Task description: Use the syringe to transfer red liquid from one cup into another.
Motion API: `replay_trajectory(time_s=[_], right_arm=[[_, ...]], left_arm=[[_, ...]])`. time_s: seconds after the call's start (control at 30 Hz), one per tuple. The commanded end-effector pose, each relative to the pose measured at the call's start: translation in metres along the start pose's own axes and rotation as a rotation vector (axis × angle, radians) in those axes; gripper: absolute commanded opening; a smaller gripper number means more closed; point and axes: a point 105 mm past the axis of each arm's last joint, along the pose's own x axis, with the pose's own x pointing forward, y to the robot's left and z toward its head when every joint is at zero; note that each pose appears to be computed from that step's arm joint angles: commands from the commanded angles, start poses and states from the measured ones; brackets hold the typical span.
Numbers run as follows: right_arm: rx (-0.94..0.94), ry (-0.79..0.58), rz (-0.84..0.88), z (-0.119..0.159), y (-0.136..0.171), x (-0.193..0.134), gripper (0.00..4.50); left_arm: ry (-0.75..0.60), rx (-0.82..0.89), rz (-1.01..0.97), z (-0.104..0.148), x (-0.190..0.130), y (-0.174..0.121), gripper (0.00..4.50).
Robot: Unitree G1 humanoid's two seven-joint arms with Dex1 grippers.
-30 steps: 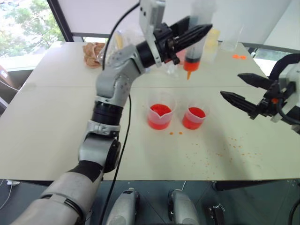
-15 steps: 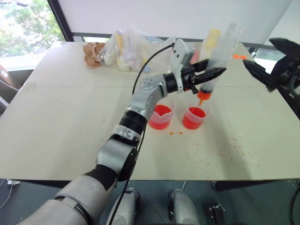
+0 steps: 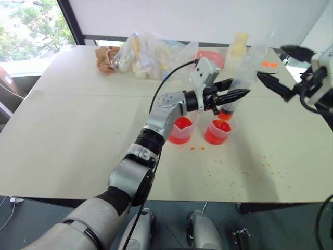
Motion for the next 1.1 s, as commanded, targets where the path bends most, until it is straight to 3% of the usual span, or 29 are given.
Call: replay_trajectory(time_s=[0.03,0.43,0.73,1.1], right_arm=[[-0.068,-0.03,-0.071,0.016,-0.015,-0.012,3.94],[-0.093,-0.193,-0.174,0.051,-0.035,-0.006,3.94],[-0.023,-0.164,-0.018,0.044,-0.002,-0.002,3.94],[-0.011,-0.201,-0.012,0.046,0.004,0.01,3.94]], left_arm=[[-0.061,0.05,-0.032,0.022,0.01,-0.006,1.44],[-0.005,0.05,-0.06,0.003,0.007,-0.011,1.44],[-0.012,0.048,-0.055,0.004,0.009,-0.011,1.44],[0.052,0.085,-0.142,-0.014,0.007,-0.027,1.44]])
